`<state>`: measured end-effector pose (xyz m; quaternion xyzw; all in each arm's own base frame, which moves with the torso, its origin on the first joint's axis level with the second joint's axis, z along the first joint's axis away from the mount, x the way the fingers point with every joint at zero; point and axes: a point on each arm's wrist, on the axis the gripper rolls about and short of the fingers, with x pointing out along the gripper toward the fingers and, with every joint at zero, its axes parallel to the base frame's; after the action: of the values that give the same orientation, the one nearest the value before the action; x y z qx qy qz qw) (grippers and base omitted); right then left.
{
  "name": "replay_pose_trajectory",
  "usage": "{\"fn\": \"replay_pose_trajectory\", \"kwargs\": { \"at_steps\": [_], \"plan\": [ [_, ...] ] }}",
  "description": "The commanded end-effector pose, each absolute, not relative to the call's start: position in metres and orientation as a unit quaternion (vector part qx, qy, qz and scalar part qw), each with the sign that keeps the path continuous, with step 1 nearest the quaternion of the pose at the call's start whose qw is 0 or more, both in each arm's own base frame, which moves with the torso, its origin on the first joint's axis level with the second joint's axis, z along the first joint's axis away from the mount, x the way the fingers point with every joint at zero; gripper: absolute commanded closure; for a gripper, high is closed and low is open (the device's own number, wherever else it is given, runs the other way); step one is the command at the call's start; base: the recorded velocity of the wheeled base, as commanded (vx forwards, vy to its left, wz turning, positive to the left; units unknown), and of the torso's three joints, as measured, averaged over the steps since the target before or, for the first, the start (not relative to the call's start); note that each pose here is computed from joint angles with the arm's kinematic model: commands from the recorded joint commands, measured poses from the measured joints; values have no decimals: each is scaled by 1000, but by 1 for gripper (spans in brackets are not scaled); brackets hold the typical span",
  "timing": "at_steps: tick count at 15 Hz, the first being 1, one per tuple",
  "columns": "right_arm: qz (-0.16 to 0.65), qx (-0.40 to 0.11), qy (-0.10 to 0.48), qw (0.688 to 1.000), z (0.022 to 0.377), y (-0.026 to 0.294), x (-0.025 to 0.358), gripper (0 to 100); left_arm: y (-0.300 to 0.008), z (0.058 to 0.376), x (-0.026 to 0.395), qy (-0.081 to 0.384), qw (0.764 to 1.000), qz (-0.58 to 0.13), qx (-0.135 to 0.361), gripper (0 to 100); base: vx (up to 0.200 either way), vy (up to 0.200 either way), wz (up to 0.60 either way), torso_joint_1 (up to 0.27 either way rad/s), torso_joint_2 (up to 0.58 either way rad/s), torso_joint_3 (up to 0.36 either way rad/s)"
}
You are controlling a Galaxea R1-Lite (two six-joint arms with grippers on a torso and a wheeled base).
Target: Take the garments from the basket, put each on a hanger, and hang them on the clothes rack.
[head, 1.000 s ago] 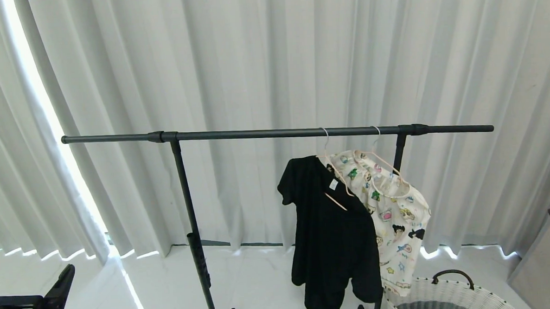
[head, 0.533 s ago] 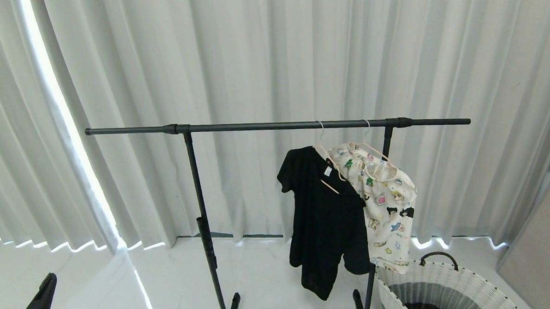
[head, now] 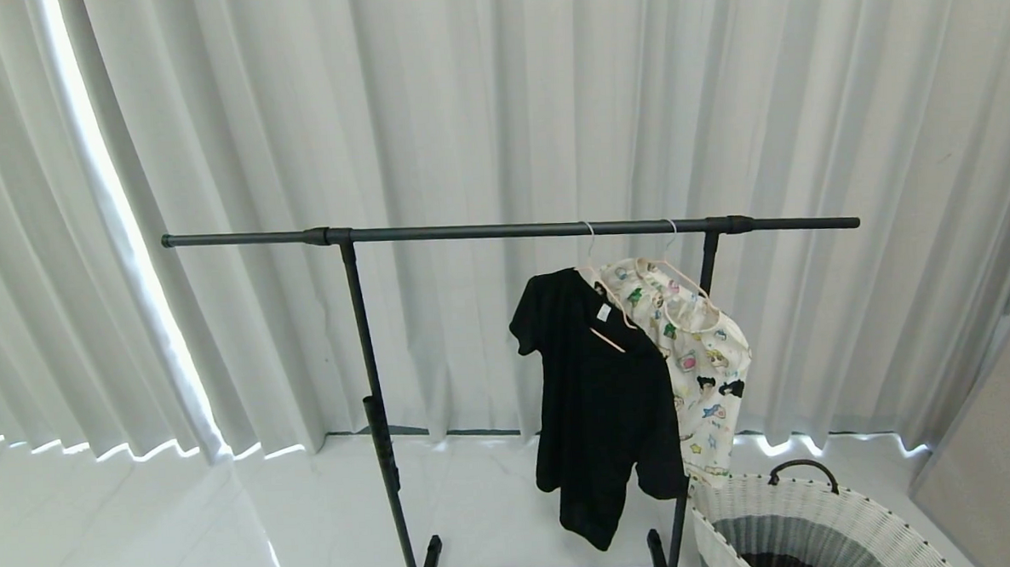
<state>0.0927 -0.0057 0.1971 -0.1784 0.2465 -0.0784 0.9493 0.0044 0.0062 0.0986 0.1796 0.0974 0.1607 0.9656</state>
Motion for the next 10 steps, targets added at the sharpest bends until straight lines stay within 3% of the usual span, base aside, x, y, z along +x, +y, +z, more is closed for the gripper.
{"fn": "replay_pose_trajectory", "kwargs": {
  "at_steps": [1, 4, 10],
  "plan": [
    [-84, -177, 222, 955, 182, -6, 62, 0, 6, 86, -19, 62, 961, 201, 178, 0, 0, 0, 0, 0, 0, 0],
    [-89, -176, 207, 958, 153, -6, 32, 0, 6, 86, -19, 63, 961, 204, 178, 0, 0, 0, 0, -70, 145, 81],
    [-98, -169, 142, 970, 103, -5, -8, 0, 5, 86, -18, 59, 965, 187, 174, 0, 0, 0, 0, -238, 527, 282]
  ]
}}
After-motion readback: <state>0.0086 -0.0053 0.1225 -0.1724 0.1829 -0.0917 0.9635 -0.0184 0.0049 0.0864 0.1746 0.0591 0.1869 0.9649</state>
